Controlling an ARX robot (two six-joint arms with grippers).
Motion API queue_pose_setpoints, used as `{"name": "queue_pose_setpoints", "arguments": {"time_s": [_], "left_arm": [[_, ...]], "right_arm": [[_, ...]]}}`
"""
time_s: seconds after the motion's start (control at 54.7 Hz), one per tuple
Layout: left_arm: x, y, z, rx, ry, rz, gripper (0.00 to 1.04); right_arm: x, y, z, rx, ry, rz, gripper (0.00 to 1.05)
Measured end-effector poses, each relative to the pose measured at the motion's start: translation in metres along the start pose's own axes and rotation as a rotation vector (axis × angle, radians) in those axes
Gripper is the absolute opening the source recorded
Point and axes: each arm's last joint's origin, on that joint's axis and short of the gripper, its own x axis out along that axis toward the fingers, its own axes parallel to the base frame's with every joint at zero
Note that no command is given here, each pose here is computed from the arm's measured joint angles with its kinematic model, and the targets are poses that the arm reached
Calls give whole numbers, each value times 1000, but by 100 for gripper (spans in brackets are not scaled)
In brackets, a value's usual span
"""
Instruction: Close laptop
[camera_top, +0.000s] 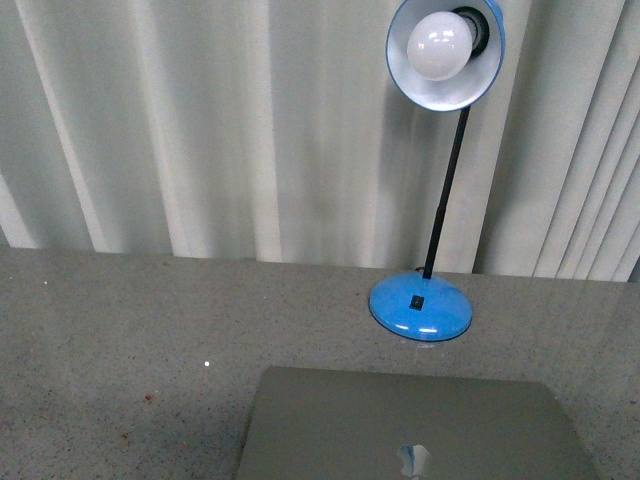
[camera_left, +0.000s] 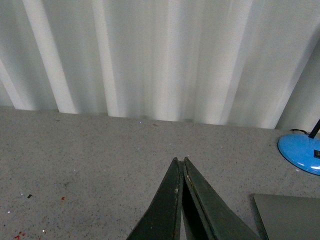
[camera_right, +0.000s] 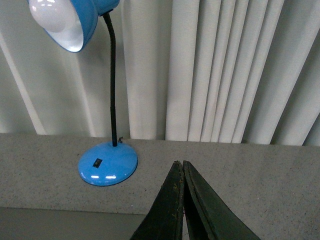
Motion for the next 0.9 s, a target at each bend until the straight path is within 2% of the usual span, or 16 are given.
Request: {"name": "queue_pose_setpoints", "arguments": {"time_s": [0.659, 0.896], "left_arm": [[-40, 0, -23, -3, 2, 0, 4], [-46, 0, -21, -3, -27, 0, 4]], "right_arm": [[-42, 0, -24, 1, -7, 3, 3], [-50, 0, -27, 2, -10, 4, 3]]}}
